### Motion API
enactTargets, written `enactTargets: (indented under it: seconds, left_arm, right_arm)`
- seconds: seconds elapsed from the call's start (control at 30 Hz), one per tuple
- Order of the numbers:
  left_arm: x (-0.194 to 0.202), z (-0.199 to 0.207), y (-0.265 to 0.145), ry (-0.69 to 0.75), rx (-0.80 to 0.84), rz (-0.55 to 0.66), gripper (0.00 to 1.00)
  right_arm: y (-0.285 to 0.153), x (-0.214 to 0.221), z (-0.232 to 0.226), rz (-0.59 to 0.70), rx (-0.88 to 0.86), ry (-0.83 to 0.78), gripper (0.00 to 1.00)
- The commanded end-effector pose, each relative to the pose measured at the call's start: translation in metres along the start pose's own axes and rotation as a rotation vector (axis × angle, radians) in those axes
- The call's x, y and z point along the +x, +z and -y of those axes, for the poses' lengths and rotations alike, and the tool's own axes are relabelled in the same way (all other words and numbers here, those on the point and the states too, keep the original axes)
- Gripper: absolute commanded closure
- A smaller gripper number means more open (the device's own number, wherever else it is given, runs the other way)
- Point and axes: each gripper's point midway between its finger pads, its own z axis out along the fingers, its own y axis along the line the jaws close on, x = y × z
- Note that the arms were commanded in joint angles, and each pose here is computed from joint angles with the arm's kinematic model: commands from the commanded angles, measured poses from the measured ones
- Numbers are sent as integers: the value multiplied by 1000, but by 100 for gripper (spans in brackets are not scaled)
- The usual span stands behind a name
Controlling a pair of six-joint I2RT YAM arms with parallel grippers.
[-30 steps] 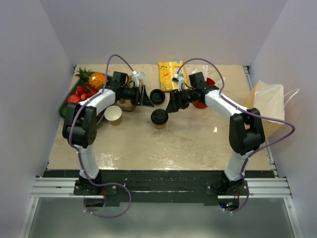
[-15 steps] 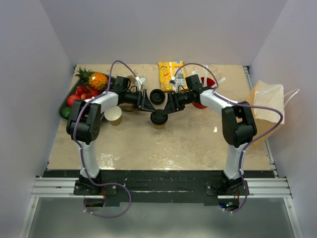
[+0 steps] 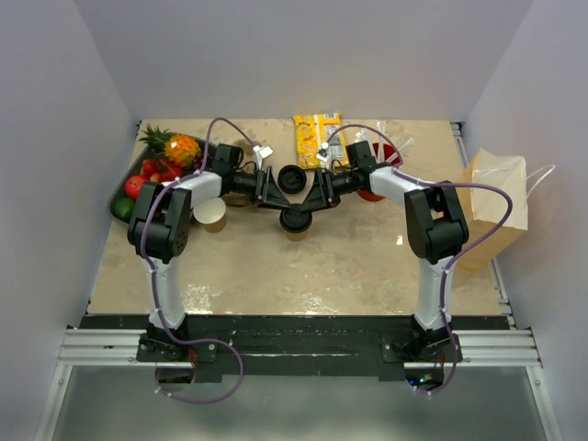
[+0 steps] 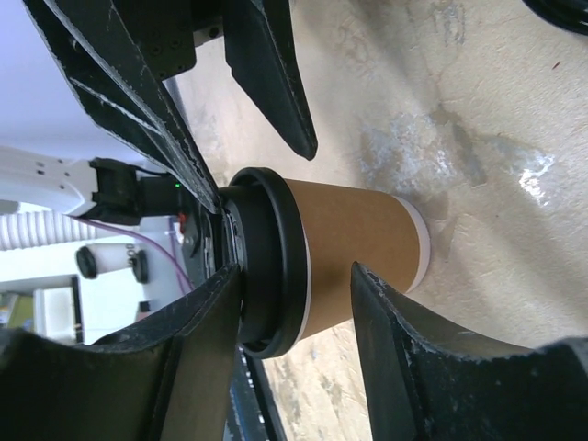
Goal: Pack the takeout coffee
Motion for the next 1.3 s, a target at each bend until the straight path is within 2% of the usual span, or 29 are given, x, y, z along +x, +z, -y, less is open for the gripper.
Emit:
enactTargets:
  seconds: [0.0,0.27,0.47,0.63,0.73,0.9,1.0,1.13,1.2,1.27]
  left_arm:
    - [19,-31,9,-63,-76,-18,47]
    - [30,-53,6,-57,-183,-36,50]
    - [33,-65,4,-49,-270,-43,51]
    - [30,-62,2,-18,-283,-36,51]
    - [22,-47,2,27,-244,-25,49]
    - [3,-8,2,125,-105,0,44]
    - [-4,8,1,163,-50,14,42]
    - [-9,22,-3,196,-25,21,39]
    - [-9,26,-6,213,-27,27,32]
    - [-10,31,-11,227,-31,36,32]
  right_arm:
    - [6,2,27,14,69,26,49]
    - [6,5,34,13,157,-16,53]
    - [4,11,55,9,272,20,55]
    - [4,12,52,4,251,-2,55]
    - [3,0,31,25,180,-78,53]
    - [-5,-30,-14,97,103,-182,41]
    - [-9,-34,-28,109,82,-192,34]
    - [-18,-36,-39,116,83,-222,31]
    - [-22,-36,-39,121,92,-223,31]
    - [-25,-36,-37,126,124,-215,31]
